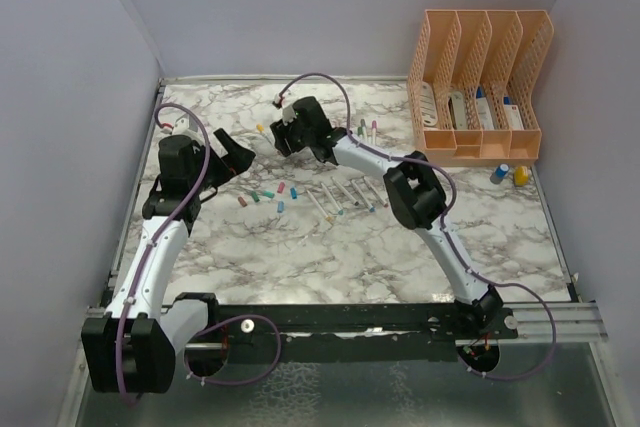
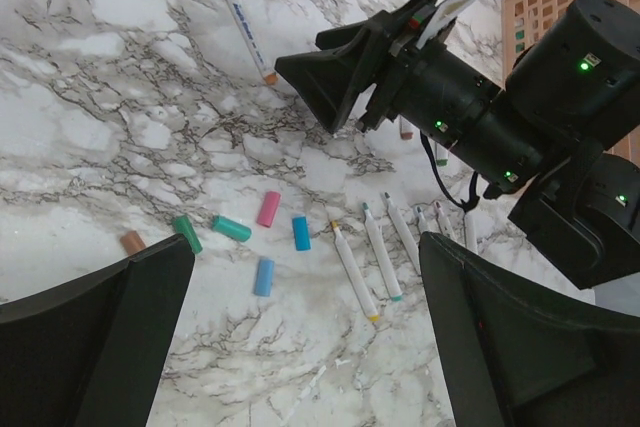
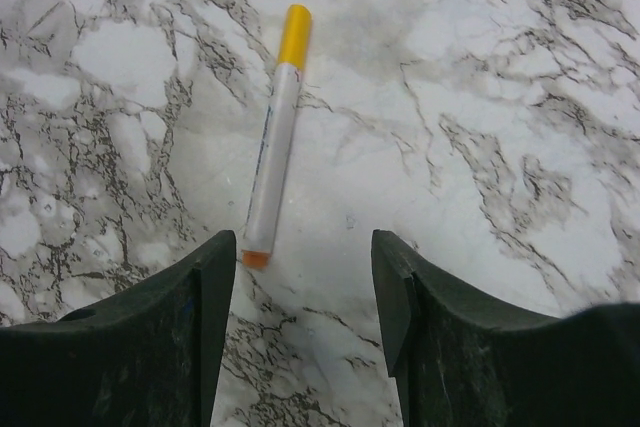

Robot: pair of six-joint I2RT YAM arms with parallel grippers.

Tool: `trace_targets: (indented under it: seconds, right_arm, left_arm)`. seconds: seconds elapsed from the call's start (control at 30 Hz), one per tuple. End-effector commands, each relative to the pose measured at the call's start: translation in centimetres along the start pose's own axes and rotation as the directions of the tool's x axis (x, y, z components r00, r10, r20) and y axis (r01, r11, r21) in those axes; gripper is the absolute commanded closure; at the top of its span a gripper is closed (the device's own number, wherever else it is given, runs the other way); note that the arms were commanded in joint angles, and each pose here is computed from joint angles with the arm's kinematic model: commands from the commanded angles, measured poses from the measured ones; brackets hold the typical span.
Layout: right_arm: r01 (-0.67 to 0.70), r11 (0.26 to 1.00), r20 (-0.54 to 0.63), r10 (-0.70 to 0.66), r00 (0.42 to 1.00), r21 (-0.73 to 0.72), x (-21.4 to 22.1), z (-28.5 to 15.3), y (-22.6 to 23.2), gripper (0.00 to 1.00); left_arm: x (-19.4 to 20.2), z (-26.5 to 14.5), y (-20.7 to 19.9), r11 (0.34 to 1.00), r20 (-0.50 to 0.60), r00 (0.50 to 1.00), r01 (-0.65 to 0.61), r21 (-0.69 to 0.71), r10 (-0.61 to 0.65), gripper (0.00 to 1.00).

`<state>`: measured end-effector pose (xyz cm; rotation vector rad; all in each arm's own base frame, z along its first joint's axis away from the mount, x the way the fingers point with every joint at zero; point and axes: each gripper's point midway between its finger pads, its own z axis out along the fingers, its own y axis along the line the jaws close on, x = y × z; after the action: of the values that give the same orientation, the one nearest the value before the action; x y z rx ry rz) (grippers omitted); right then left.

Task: Open the pen caps

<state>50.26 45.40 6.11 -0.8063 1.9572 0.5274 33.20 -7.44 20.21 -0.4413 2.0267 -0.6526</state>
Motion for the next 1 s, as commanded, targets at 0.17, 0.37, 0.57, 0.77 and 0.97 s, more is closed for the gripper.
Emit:
trace_targets:
  seconds: [0.17, 0.37, 0.57, 0.77, 0.97]
  right_arm:
    - [0.103, 0.994, 0.068, -0.100, 0.993, -0.046, -0.5, 2.7, 3.5, 0.44]
    - [0.111, 0.992, 0.046, -0.108, 0.993, -0.054, 0.8, 3.6, 4.5, 0.44]
    - [0.103, 0.994, 0.008, -0.103, 0.995, -0.045, 2.3, 4.1, 4.8, 0.48]
    - [0.073, 0.997, -0.029, -0.073, 0.997, 0.004, 3.5, 4.2, 4.1, 0.58]
    - [0.043, 0.997, -0.077, -0.037, 0.996, 0.071, 4.6, 4.2, 3.1, 0.70]
  left_arm:
    - [0.6, -0.9, 0.3, 1.000, 0.001, 1.000, 0.005, 0.018, -0.005, 0.01]
    - [0.5, -0.8, 0.5, 1.000, 0.010, 1.000, 0.014, 0.015, -0.014, 0.01]
    - [0.0, -1.0, 0.6, 1.000, 0.027, 0.999, 0.022, 0.013, -0.023, 0.01]
    - [-0.1, -1.4, 0.8, 1.000, 0.039, 0.999, 0.030, 0.008, -0.030, 0.01]
    - [0.1, -1.5, 0.9, 0.999, 0.041, 0.999, 0.035, 0.009, -0.036, 0.01]
